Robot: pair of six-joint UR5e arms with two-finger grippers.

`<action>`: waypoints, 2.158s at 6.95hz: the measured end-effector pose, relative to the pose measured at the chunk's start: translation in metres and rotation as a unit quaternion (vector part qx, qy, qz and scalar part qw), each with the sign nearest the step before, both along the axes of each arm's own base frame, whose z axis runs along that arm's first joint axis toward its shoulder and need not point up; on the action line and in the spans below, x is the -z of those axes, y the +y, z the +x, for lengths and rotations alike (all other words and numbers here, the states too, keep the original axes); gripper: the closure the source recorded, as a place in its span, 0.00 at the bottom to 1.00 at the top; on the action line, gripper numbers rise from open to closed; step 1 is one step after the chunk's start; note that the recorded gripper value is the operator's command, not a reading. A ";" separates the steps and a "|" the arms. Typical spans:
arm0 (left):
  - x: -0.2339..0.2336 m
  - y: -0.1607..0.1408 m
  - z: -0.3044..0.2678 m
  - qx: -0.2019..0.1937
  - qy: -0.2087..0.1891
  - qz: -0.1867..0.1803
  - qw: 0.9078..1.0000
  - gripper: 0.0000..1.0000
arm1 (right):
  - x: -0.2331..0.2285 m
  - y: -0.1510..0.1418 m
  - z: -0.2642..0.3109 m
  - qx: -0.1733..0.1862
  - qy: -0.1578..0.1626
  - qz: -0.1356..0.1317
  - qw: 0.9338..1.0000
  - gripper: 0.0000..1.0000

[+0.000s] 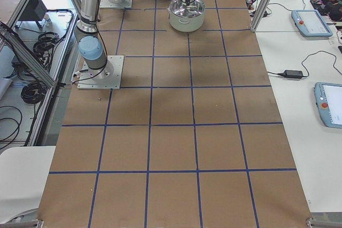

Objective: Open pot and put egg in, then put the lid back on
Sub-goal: 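Lower the left gripper into the bowl while the right gripper reaches the lid knob, then grasp the glass lid knob with the right gripper and lift it off the pot, then close the left gripper on the brown egg in the bowl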

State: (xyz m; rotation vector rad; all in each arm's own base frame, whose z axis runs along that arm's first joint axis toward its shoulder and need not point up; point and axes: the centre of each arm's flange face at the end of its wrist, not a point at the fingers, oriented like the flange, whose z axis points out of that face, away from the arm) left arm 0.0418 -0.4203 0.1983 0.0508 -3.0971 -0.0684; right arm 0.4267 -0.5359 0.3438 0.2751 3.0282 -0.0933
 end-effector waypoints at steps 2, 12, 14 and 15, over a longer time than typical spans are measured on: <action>0.006 -0.001 0.000 0.000 0.001 0.001 1.000 0.02 | -0.001 -0.001 0.000 -0.007 -0.001 -0.001 1.000 0.80; 0.015 0.001 -0.001 0.012 -0.001 0.016 1.000 0.01 | -0.147 -0.065 -0.284 -0.042 -0.025 -0.024 0.999 0.80; 0.016 0.001 -0.001 0.013 0.000 0.018 1.000 0.01 | -0.146 -0.061 -0.301 -0.077 -0.009 -0.017 0.997 0.80; 0.016 0.001 -0.001 0.013 0.000 0.019 1.000 0.01 | -0.145 -0.060 -0.302 -0.083 -0.007 -0.015 0.996 0.80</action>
